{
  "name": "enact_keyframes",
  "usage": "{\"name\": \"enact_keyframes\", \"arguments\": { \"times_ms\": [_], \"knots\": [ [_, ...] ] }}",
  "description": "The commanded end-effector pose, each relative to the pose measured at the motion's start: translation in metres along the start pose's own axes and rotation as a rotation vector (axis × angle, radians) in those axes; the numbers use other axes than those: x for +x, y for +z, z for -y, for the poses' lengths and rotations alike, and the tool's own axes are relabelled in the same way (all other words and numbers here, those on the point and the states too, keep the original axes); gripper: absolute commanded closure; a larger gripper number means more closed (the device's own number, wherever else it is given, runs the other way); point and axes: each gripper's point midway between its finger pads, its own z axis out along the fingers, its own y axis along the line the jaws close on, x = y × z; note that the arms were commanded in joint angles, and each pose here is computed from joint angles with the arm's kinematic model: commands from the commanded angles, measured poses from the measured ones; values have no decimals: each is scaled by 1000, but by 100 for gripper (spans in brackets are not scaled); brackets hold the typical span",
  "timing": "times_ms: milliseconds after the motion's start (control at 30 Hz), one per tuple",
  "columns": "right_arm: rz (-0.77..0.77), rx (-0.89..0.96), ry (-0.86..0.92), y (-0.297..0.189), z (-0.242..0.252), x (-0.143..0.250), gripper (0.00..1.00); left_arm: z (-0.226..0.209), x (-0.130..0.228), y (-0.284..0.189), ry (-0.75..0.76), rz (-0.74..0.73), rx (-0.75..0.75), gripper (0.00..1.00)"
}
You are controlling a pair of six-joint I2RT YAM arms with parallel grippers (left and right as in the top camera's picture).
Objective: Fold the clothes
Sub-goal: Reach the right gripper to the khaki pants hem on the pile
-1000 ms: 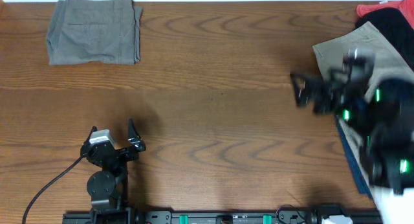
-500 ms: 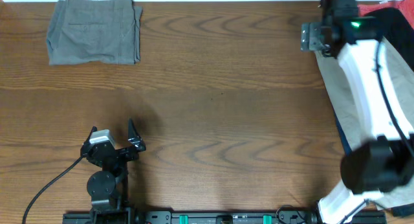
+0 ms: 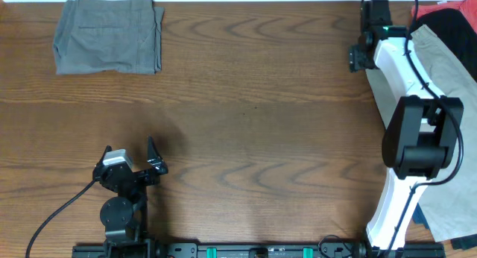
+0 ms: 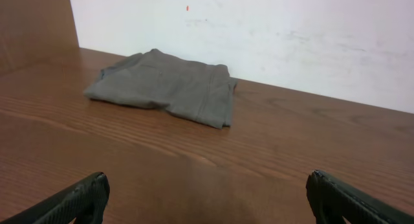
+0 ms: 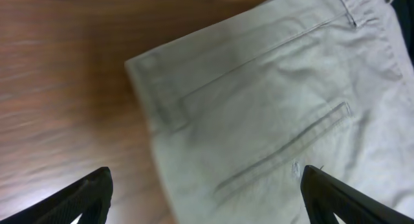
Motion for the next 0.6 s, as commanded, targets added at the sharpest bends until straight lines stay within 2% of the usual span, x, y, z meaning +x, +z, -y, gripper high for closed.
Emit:
{"name": "enact_keyframes", "arguments": {
  "times_ms": [0, 333, 567],
  "knots": [
    [-10, -36, -29, 14, 2, -1, 10, -5, 18, 2, 21, -45, -18, 2],
    [-54, -80, -82, 48, -15, 13, 8, -5, 18, 2, 21, -45, -17, 2],
    [-76, -45, -89, 58, -12, 19, 27, -5, 18, 2, 21, -45, -18, 2]
  ]
}}
